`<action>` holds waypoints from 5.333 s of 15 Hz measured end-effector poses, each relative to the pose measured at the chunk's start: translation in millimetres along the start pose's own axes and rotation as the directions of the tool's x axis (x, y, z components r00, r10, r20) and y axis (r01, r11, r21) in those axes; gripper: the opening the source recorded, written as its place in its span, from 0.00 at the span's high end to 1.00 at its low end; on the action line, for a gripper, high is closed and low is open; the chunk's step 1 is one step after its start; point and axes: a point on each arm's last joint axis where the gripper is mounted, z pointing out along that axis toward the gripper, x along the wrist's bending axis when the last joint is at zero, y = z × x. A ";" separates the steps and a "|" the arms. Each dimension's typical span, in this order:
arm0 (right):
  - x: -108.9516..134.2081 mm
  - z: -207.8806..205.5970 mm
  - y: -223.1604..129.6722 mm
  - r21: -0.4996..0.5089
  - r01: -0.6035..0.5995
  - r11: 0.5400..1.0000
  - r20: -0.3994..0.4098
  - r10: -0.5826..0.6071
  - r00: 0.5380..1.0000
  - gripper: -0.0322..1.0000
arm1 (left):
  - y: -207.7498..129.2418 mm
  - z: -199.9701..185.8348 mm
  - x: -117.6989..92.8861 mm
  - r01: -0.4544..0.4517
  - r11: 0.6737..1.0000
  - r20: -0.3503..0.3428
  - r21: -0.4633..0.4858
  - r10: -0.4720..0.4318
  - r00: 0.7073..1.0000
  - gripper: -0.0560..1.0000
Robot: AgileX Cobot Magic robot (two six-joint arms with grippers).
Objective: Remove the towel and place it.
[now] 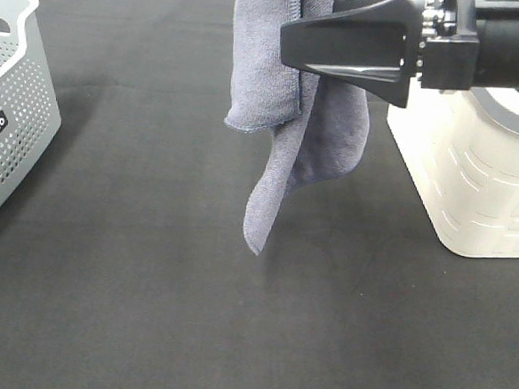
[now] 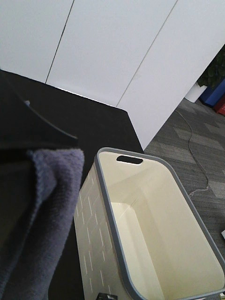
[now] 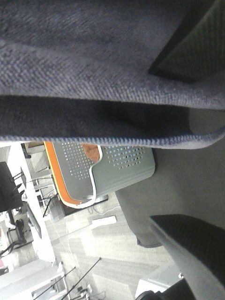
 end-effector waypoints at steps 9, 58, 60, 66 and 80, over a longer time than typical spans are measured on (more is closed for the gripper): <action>-7.5 -15.0 3.1 0.099 0.056 0.993 0.262 -0.081 0.962 0.25 | -1.0 2.2 -0.7 0.001 1.000 0.003 0.003 -0.001 1.000 0.95; -35.3 24.4 -36.9 0.083 -0.164 0.983 0.017 0.163 0.987 0.36 | -11.8 37.3 -6.9 0.070 0.997 -0.013 -0.026 -0.071 0.997 0.95; -36.9 24.5 -37.7 0.087 -0.164 0.983 0.034 0.162 0.986 0.45 | -11.8 37.3 -6.9 0.070 0.997 -0.013 -0.026 -0.071 0.997 0.95; -29.5 19.9 -40.2 0.176 -0.125 0.976 0.017 0.124 0.992 0.80 | -11.8 37.3 -6.9 0.070 0.997 -0.013 -0.026 -0.071 0.997 0.95; -33.7 -11.8 10.7 0.574 -0.383 0.724 0.314 0.237 0.919 0.96 | -50.0 29.1 -15.7 0.115 0.958 0.175 0.262 -0.164 0.971 0.95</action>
